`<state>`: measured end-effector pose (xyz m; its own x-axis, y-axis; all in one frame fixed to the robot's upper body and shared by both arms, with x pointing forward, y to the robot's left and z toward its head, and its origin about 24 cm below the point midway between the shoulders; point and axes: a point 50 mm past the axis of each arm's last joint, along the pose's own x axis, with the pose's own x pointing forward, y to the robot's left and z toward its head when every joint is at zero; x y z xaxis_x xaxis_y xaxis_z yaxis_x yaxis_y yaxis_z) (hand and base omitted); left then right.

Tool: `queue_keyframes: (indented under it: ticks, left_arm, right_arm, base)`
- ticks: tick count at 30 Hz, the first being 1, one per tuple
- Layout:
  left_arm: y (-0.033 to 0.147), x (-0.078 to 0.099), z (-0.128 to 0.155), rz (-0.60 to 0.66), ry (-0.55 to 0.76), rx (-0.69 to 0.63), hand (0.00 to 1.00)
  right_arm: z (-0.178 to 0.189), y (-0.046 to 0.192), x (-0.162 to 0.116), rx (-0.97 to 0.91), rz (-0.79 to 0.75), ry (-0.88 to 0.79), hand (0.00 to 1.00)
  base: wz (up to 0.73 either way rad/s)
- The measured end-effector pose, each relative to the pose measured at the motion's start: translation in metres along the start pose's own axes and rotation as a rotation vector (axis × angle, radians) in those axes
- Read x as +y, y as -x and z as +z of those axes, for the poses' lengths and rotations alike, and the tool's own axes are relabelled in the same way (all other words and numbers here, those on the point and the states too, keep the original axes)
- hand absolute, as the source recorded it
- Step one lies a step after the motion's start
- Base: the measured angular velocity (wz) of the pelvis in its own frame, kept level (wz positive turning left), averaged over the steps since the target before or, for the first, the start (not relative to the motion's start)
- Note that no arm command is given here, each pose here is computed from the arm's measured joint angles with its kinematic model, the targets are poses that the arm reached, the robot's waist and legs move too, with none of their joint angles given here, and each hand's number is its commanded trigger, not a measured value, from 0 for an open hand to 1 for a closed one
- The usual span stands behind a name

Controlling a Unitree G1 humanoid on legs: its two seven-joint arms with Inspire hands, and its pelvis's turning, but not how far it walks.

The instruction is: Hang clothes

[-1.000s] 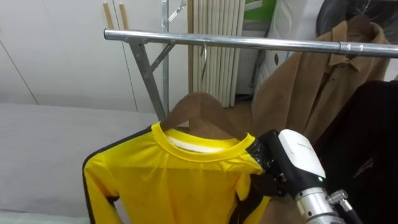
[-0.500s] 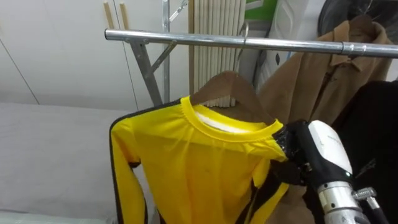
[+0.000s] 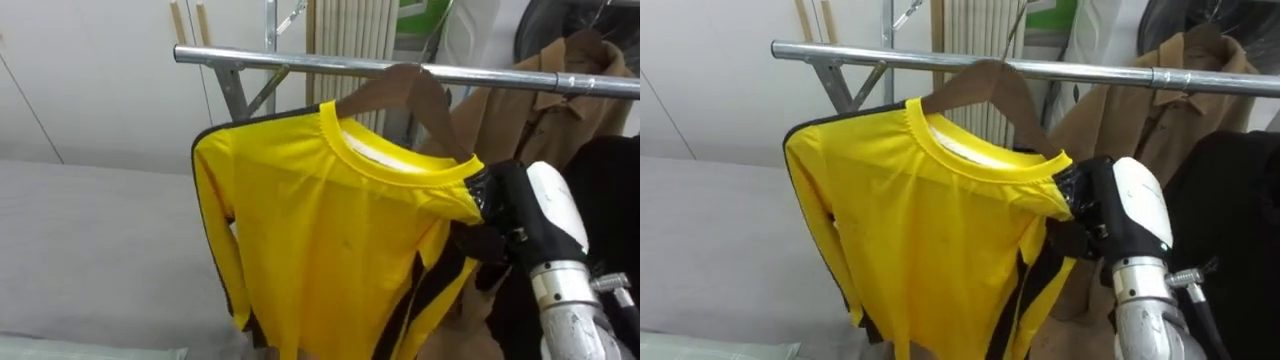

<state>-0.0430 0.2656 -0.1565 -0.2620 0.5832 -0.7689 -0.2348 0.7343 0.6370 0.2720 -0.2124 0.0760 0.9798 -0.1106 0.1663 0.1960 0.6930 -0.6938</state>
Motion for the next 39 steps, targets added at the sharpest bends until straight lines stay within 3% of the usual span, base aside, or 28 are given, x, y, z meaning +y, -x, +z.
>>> queue_keyframes:
  ticks: [10, 23, 39]
  left_arm:
    - [-0.001, 0.002, 0.001, -0.019, -0.063, -0.024, 0.00]
    - [-0.004, 0.011, 0.008, -0.043, -0.143, -0.032, 0.00]
    - [-0.005, 0.015, 0.011, -0.048, -0.142, -0.036, 0.00]
  right_arm:
    - [-0.030, -0.006, 0.005, 0.159, 0.094, -0.011, 1.00]
    - [-0.026, -0.030, 0.003, 0.180, 0.222, -0.072, 1.00]
    - [-0.032, -0.038, 0.014, 0.233, 0.353, -0.054, 1.00]
  base:
    - [0.00]
    - [0.04]
    - [0.02]
